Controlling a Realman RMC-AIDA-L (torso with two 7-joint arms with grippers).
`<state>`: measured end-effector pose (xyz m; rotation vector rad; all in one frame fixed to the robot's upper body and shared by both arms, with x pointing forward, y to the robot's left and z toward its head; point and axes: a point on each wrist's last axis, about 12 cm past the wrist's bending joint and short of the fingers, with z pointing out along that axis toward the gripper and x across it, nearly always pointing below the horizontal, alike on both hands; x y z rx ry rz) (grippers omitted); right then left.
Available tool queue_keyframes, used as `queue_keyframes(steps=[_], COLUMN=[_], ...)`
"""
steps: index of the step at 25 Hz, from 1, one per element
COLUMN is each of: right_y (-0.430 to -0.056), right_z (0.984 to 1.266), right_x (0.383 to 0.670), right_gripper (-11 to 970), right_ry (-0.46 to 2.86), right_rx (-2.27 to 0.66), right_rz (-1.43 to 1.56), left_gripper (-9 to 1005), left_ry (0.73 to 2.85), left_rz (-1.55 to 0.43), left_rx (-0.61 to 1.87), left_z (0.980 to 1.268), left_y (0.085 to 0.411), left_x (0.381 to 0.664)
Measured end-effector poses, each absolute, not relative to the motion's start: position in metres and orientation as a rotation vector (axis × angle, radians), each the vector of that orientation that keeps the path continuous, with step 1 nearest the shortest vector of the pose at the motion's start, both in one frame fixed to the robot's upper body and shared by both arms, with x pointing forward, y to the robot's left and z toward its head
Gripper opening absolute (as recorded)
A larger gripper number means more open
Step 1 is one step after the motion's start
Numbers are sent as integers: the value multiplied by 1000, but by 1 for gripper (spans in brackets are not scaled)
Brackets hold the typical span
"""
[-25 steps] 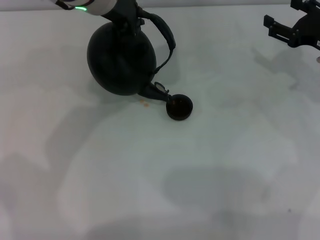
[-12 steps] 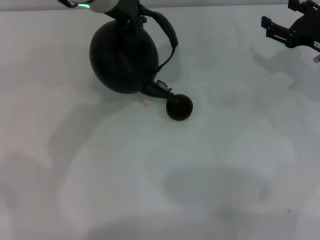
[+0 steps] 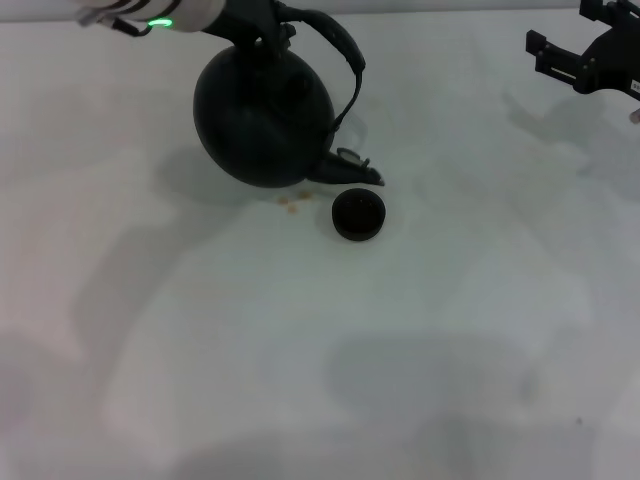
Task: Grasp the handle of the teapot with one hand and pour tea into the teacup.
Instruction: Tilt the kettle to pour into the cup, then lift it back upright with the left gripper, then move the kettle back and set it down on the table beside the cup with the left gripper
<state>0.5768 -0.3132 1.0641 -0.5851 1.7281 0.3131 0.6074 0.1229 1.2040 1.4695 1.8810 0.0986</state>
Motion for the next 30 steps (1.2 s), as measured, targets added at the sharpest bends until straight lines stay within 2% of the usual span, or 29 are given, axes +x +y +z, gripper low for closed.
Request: queue_keyframes(steps=[9, 10, 15, 23, 30], right_y=[-317, -318, -320, -320, -321], right_z=[1065, 1066, 1065, 1064, 1061], right_x=[578, 578, 576, 574, 567], right_gripper=[856, 856, 855, 855, 855], right_ry=[1733, 1734, 1738, 1741, 1737], right_rx=[-566, -560, -554, -565, -578], right_rz=[302, 303, 303, 308, 321], left_gripper=[140, 139, 137, 130, 126], left_ry=[1895, 1897, 1845, 1766, 1781], left_rz=[73, 59, -55, -282, -334], left_rx=[1138, 1024, 825, 647, 573], left_z=[1213, 1218, 1213, 1178, 1138], left_y=[176, 198, 229, 271, 297], left_x=[591, 586, 573, 550, 536])
